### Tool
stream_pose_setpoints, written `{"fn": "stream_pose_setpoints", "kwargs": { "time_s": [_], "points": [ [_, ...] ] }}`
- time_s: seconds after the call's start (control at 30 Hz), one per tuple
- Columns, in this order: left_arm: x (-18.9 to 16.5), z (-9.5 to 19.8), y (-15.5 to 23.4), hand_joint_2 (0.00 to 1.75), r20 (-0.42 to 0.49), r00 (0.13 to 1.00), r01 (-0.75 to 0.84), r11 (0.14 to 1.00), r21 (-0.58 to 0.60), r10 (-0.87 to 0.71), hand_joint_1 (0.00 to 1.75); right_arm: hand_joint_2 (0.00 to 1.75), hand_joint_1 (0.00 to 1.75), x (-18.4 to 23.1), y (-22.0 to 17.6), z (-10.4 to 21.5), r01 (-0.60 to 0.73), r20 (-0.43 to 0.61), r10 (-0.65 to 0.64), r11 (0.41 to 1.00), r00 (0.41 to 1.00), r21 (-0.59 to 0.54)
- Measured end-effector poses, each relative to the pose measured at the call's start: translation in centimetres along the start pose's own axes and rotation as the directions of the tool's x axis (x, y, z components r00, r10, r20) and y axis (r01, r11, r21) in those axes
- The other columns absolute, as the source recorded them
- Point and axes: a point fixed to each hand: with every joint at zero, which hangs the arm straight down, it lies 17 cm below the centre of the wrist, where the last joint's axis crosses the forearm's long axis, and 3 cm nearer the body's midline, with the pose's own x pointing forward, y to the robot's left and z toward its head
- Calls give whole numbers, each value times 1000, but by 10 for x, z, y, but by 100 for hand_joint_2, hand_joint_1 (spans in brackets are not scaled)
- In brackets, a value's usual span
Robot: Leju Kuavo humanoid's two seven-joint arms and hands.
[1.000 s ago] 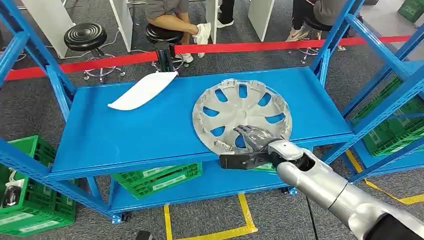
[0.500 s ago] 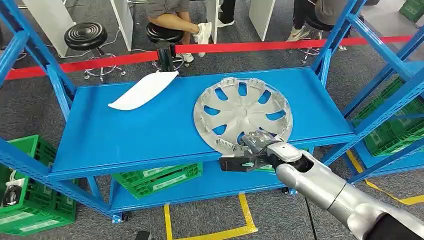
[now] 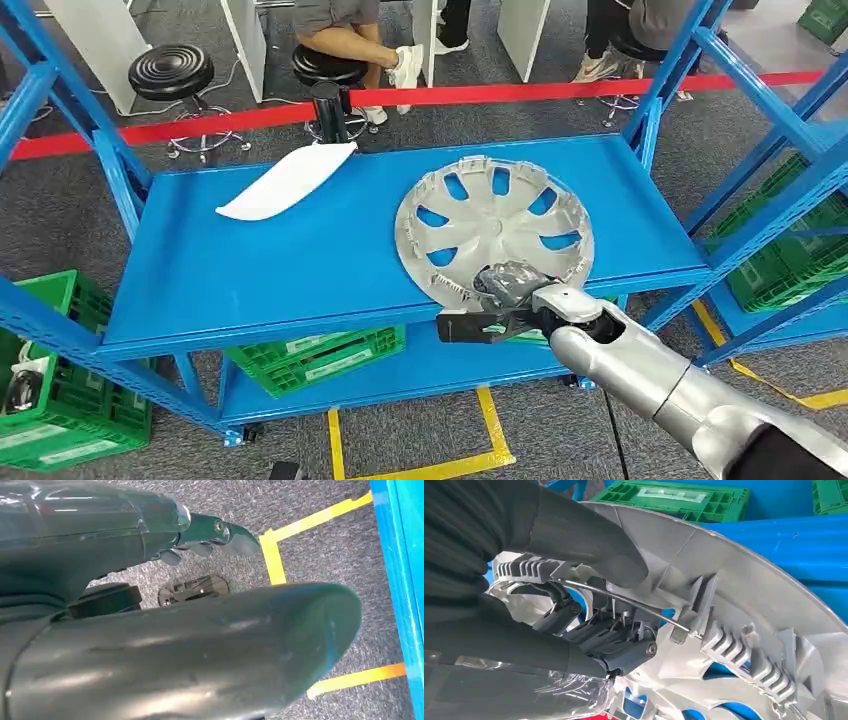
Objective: Take the parts from the cabinet and place them on the table.
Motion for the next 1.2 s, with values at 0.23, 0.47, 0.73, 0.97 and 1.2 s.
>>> {"fn": "stream_pose_setpoints", "kwargs": {
  "time_s": [0.23,0.47,0.73,0.97,1.2],
  "points": [
    [0,0,0,0,0,1000,-2,1000,0,2,0,175,175,2,-2,-1,8,8,-8,1000,1000,-13],
    [0,0,1,0,-2,1000,-15,1000,7,15,0,175,175,11,-36,0,98,64,-87,978,994,-183],
    [-3,-1,4,0,-17,1000,-20,1000,21,20,0,175,175,21,-143,59,359,266,-245,709,932,-607],
    [-3,-1,3,0,-17,1000,-19,1000,21,19,0,175,175,12,-172,98,433,324,-287,597,901,-676],
    [-5,0,2,0,-25,1000,-7,1000,18,7,0,175,175,-9,-208,163,528,440,-309,324,843,-785]
  ]
}}
